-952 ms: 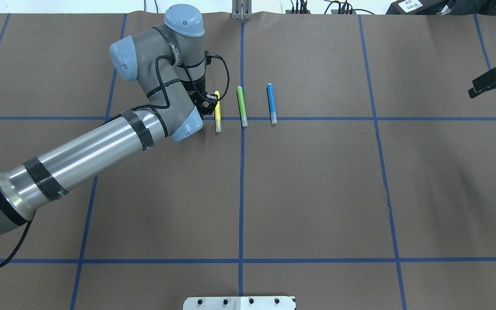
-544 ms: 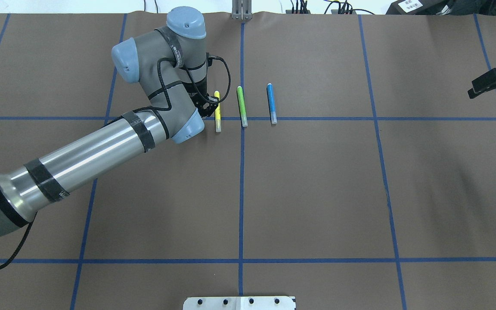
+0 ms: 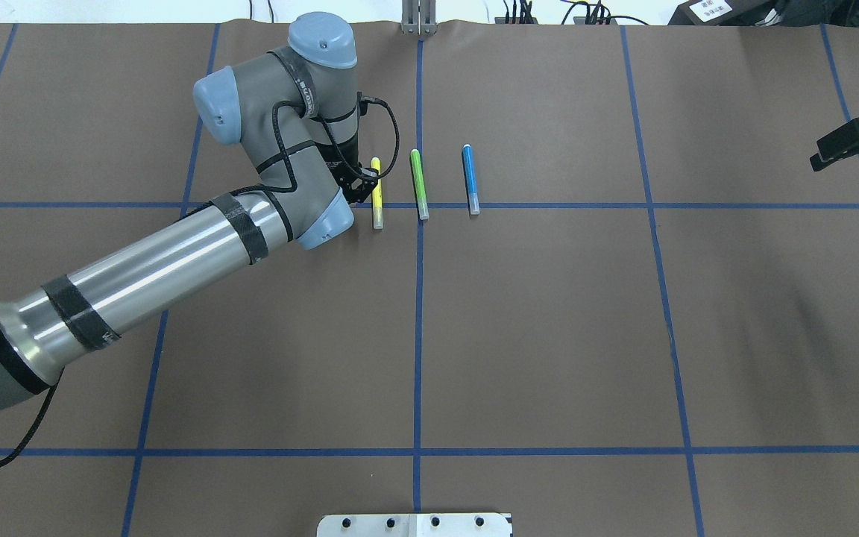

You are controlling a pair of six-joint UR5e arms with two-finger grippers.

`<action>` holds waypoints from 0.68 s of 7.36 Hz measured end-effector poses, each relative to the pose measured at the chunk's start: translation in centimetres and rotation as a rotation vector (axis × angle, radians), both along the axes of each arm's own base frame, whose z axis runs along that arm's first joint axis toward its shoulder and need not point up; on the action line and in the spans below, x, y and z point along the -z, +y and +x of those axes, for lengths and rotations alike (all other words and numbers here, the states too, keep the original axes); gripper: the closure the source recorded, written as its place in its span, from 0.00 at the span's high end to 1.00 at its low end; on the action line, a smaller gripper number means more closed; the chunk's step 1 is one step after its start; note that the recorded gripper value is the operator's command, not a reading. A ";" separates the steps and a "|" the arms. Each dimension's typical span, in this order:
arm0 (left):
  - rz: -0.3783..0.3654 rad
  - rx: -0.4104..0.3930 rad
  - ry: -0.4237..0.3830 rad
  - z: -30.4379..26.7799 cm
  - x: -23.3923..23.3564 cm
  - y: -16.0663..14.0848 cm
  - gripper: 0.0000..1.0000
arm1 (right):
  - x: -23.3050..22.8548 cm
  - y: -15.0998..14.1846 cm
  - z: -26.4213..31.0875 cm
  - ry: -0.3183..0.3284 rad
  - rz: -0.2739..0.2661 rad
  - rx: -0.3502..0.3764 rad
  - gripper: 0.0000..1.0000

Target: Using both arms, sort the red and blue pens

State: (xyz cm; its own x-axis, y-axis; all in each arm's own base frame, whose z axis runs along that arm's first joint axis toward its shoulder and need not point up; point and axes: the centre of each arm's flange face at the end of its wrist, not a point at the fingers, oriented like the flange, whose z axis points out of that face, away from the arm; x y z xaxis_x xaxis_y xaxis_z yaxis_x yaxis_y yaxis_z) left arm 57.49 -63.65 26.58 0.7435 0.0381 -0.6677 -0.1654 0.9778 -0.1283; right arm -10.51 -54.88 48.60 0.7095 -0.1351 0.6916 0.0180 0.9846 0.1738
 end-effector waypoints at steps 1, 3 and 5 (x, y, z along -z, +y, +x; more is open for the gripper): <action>0.000 0.000 0.000 0.0 0.0 0.0 0.36 | 0.0 0.0 0.0 0.000 0.000 0.000 1.00; 0.000 0.000 0.000 0.0 -0.1 0.0 0.33 | 0.0 0.0 -0.1 0.000 0.000 0.001 1.00; 0.000 0.000 0.000 0.0 -0.1 0.0 0.07 | 0.0 0.0 -0.1 0.003 0.001 0.000 1.00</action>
State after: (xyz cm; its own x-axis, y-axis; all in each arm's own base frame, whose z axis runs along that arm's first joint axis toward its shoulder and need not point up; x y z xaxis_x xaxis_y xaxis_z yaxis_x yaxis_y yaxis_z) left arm 57.47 -63.64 26.69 0.7434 0.0382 -0.6677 -0.1654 0.9779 -0.1282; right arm -10.57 -54.88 48.62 0.7116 -0.1356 0.6894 0.0186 0.9845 0.1745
